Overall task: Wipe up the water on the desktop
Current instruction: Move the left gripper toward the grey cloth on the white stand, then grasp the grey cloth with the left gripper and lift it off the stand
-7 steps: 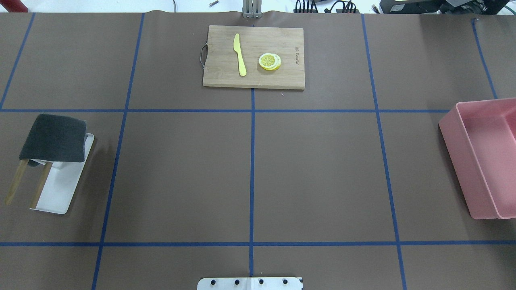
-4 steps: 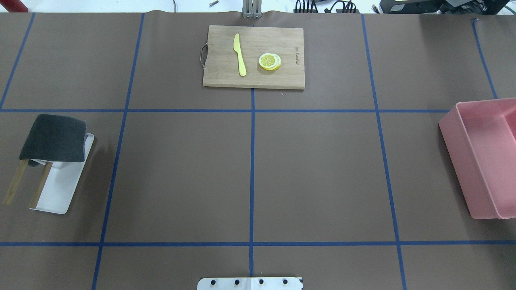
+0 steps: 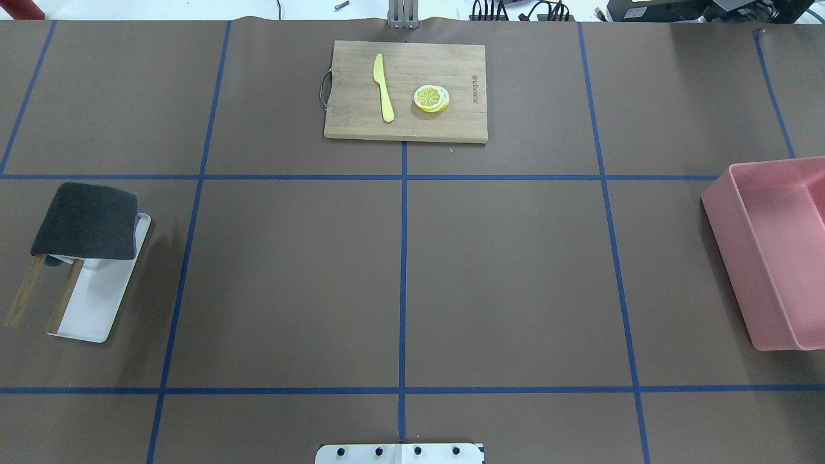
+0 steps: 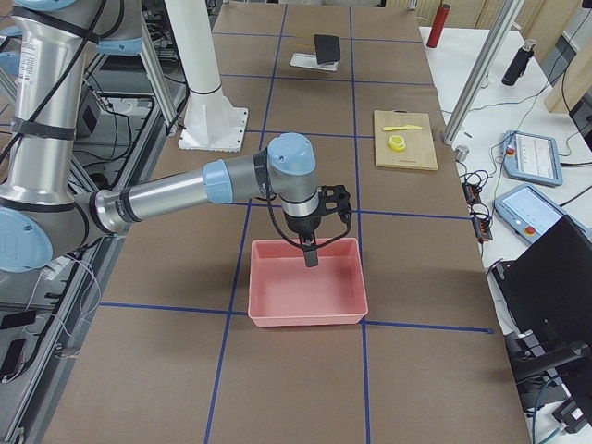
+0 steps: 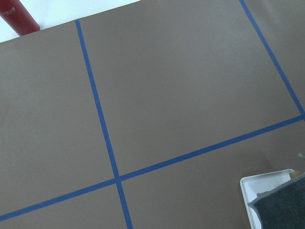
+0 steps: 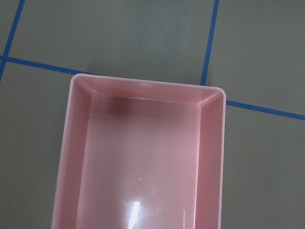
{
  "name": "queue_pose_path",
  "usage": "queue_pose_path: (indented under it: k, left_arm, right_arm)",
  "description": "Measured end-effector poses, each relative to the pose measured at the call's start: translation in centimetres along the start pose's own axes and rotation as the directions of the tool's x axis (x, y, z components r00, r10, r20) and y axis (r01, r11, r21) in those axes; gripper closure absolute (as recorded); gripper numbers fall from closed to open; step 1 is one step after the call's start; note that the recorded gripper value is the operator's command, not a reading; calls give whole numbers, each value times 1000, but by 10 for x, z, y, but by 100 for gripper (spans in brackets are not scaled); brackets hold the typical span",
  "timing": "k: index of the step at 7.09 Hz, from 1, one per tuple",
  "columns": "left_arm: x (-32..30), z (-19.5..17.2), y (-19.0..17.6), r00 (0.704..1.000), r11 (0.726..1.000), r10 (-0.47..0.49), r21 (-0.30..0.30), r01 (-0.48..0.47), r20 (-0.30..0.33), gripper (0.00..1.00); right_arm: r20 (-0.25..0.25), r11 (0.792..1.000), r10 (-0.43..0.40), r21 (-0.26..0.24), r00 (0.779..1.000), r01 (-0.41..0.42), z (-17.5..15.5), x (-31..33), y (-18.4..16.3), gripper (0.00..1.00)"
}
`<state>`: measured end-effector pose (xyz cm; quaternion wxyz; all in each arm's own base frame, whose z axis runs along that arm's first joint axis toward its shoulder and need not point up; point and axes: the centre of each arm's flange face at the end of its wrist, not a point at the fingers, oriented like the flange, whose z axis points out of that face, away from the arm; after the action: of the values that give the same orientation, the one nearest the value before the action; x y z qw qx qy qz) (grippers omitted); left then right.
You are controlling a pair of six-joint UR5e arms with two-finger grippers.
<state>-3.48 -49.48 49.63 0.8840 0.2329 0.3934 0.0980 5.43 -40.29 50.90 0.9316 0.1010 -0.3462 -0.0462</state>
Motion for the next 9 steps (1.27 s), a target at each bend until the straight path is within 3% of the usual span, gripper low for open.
queue_pose_path:
  k: [2, 5, 9]
  left_arm:
    - [33, 25, -7, 994, 995, -95, -22, 94, -47, 1]
    - [103, 96, 21, 977, 977, -180, -134, 165, -112, 5]
    - [122, 136, 68, 978, 976, -158, -170, 134, -134, 52]
  right_arm:
    - [-1, 999, 39, 1, 999, -39, 0, -2, -3, 0]
    - [-1, 999, 46, -3, 999, -46, 2, -2, -2, 0]
    - [-3, 999, 51, -8, 999, -51, 4, 0, -1, 0]
